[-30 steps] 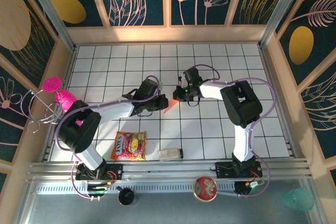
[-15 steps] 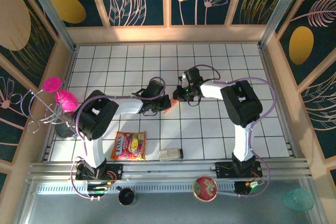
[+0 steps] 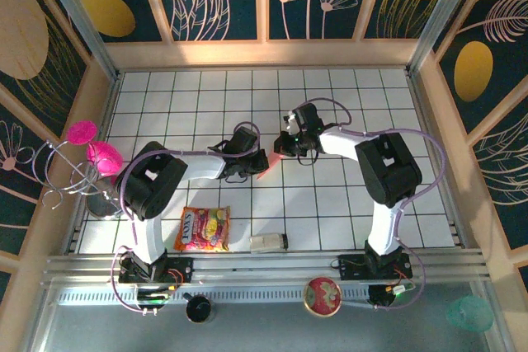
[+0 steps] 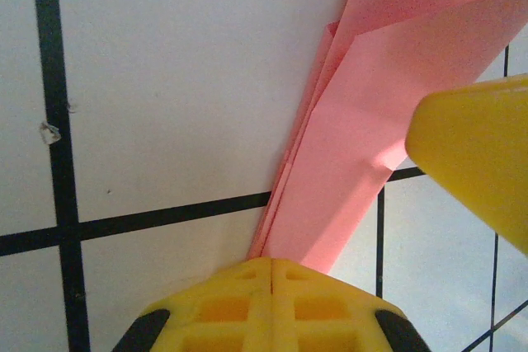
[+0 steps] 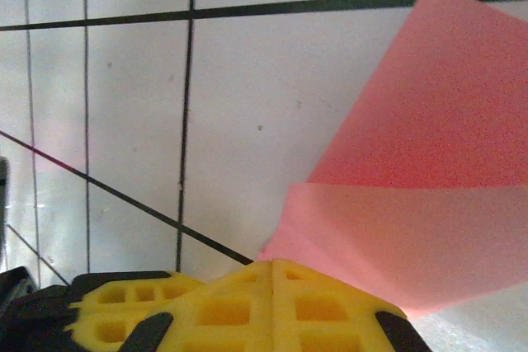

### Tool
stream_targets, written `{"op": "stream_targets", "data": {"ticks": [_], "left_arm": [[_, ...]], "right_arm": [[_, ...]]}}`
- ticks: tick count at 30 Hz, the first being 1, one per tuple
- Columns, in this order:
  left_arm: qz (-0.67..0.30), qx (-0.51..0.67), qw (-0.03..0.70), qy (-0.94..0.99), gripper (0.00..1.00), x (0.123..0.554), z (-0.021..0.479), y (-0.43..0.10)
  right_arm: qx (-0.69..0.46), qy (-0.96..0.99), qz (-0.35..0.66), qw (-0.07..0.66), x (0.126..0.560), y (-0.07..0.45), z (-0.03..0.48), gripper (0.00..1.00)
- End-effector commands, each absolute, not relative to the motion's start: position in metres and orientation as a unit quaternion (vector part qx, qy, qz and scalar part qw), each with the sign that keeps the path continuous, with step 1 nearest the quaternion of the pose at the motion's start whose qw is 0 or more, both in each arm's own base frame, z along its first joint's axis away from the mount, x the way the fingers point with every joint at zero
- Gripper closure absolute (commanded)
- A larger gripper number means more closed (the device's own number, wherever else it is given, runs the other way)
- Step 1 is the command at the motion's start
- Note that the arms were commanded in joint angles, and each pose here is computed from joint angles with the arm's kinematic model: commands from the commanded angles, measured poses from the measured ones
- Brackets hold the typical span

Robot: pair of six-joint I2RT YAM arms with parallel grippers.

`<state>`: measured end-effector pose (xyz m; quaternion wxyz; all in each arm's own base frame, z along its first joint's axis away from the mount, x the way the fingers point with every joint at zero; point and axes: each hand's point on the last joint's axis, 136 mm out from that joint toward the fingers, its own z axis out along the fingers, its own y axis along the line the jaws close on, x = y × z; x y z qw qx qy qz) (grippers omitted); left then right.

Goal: Fold a paper plane with a square sheet of paper (pick it up from the middle)
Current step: Fold the wing for the fifth time at the center of the table.

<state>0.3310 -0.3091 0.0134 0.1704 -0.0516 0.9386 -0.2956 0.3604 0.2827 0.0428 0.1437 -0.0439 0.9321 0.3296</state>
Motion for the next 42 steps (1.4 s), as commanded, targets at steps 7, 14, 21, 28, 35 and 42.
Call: {"op": "stream_targets", "data": {"ticks": [7, 14, 21, 28, 35, 42], "left_arm": [[-0.214, -0.080, 0.130, 0.965, 1.00, 0.312, -0.025, -0.276], [-0.192, -0.079, 0.117, 0.971, 1.00, 0.303, -0.034, -0.266], [-0.177, -0.079, 0.103, 0.976, 1.00, 0.290, -0.045, -0.256], [-0.183, -0.076, 0.104, 0.975, 1.00, 0.291, -0.043, -0.258], [-0.214, -0.057, 0.123, 0.967, 1.00, 0.304, -0.020, -0.274], [-0.293, -0.041, 0.218, 0.930, 0.78, 0.344, 0.075, -0.305]], "right_arm": [[-0.039, 0.946, 0.303, 0.108, 0.350, 0.279, 0.009, 0.98], [-0.009, 0.953, 0.280, 0.113, 0.376, 0.257, -0.007, 0.98], [0.051, 0.951, 0.270, 0.140, 0.419, 0.207, -0.013, 0.98], [0.085, 0.944, 0.272, 0.168, 0.456, 0.172, -0.005, 0.98], [0.082, 0.936, 0.274, 0.205, 0.471, 0.161, 0.026, 0.97], [0.068, 0.927, 0.271, 0.249, 0.445, 0.167, 0.075, 0.84]]}}
